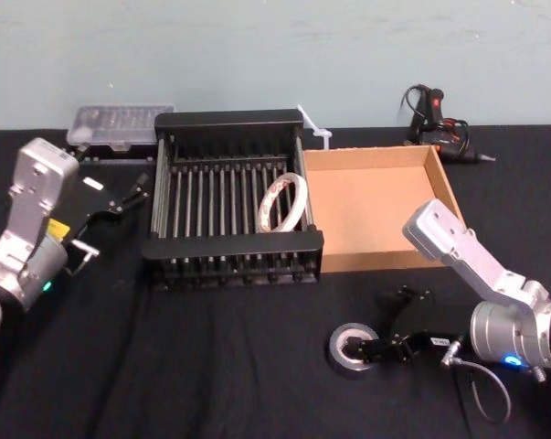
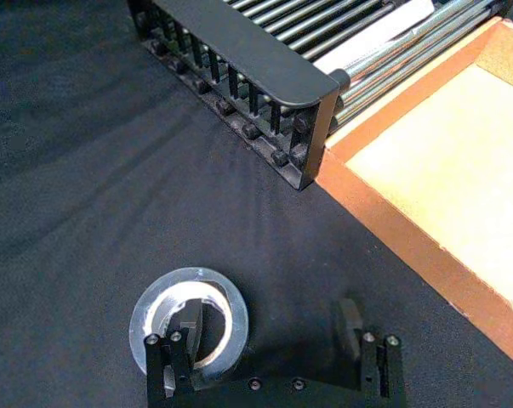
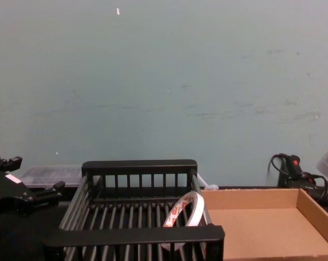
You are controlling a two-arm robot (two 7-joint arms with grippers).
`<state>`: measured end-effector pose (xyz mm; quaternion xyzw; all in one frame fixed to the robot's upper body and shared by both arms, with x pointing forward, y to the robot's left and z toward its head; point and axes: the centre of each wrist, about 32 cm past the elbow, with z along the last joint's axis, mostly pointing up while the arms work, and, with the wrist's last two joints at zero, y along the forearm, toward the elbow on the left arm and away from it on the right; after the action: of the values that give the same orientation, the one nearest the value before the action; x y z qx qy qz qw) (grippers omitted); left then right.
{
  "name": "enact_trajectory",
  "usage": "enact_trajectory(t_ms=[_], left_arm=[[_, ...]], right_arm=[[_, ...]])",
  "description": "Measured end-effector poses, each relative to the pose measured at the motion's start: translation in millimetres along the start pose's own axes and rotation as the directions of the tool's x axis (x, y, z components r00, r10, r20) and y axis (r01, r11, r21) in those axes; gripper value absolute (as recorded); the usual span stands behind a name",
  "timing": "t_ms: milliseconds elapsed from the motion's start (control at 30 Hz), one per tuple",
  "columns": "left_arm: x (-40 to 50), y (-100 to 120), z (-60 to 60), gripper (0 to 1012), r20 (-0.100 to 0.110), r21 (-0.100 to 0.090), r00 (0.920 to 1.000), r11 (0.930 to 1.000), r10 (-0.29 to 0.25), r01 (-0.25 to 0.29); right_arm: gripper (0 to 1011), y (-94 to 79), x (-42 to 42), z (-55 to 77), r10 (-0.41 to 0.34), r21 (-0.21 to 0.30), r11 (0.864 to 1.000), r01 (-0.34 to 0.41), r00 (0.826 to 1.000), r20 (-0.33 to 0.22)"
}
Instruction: Pick up the white tape and place it into the black box , Pick up the silver tape and place it into the brown box.
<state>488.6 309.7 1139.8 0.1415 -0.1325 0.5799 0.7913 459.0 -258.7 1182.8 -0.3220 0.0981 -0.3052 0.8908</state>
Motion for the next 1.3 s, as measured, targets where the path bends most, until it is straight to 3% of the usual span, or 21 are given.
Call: enact_trajectory(t_ms=[300,733,1033,1067,1200,1300], left_arm=[[0.0,0.0,0.0,1001,0.000,0.000,1.0000,1.0000,0.000,0.000],[0.0,0.0,0.0,1001,0.000,0.000,1.0000,1.0000,0.000,0.000],[0.0,0.0,0.0,1001,0.000,0.000,1.0000,1.0000,0.000,0.000],[0.0,0.0,0.0,1002,0.000,0.000,1.0000,1.0000,0.000,0.000],[0.0,0.0,0.0,1001,0.000,0.000,1.0000,1.0000,0.000,0.000],[0.0,0.0,0.0,1001,0.000,0.000,1.0000,1.0000,0.000,0.000]], right_arm=[[966,-0.3,0.0,0.0,0.000,0.000,1.000,0.000,1.000,0.000],[622,-0.5,0.0,0.2,0.000,0.001,1.000,0.000,1.000,0.001],[327,-0.5,0.0,0.2,0.000,0.001,1.000,0.000,1.000,0.001],[255,-0.5,0.0,0.2,0.000,0.001,1.000,0.000,1.000,0.001],[174,-0.5,0.0,0.2,-0.001,0.000,1.000,0.000,1.000,0.001],[169,-0.5,0.0,0.2,-0.001,0.001,1.000,0.001,1.000,0.001]])
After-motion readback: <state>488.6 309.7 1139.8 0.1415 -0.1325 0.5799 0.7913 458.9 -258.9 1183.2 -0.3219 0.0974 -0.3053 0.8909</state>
